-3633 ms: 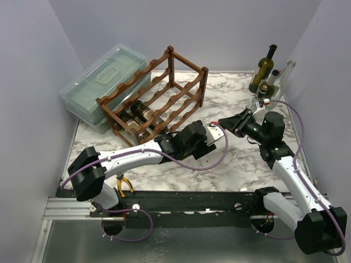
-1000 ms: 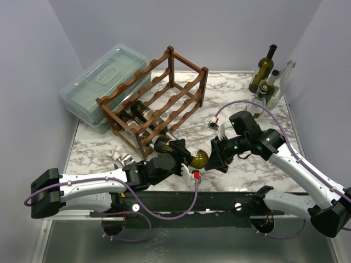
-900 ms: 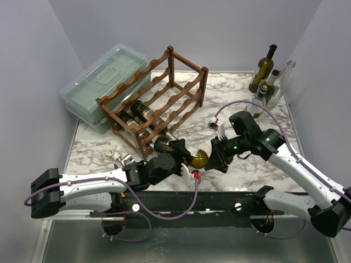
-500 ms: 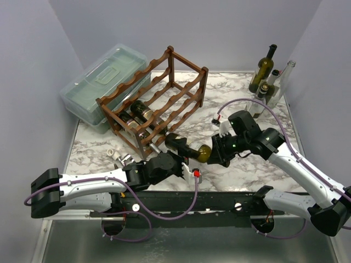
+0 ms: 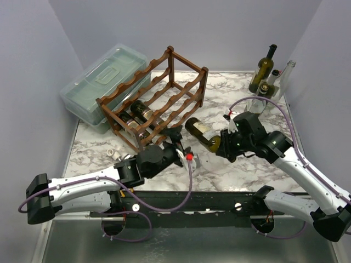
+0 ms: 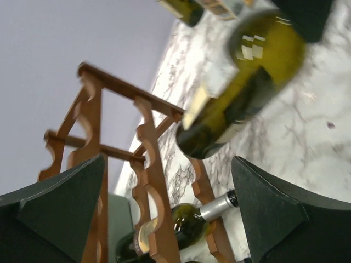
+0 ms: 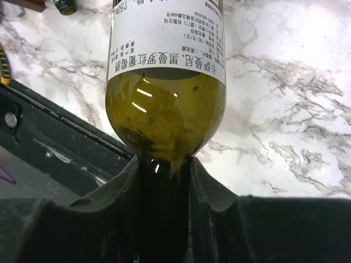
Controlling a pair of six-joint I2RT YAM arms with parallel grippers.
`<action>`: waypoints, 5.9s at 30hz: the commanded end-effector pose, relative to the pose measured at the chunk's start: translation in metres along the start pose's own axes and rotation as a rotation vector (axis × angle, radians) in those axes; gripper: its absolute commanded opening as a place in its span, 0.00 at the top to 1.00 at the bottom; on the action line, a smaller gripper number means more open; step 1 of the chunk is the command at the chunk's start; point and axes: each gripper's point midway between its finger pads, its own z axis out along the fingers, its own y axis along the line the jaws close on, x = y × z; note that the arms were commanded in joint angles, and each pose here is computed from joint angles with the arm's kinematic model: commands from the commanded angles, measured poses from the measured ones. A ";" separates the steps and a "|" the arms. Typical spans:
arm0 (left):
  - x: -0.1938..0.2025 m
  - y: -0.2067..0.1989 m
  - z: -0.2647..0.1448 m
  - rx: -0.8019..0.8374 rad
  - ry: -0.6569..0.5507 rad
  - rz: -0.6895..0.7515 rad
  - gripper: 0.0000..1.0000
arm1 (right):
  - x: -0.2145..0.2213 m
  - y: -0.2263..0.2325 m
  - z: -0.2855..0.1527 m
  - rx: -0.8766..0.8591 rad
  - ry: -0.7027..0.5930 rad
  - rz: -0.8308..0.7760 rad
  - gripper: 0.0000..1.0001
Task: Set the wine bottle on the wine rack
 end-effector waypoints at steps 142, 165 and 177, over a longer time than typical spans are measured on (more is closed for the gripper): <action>0.053 0.207 -0.116 -0.927 0.069 -0.674 0.08 | -0.177 -0.004 0.235 0.013 -0.651 -0.437 0.24; 0.055 0.198 -0.102 -0.886 0.075 -0.676 0.08 | -0.179 -0.068 0.059 0.431 -0.785 -0.177 0.09; 0.055 0.198 -0.100 -0.884 0.081 -0.677 0.08 | -0.247 -0.134 -0.056 0.647 -0.966 0.068 0.03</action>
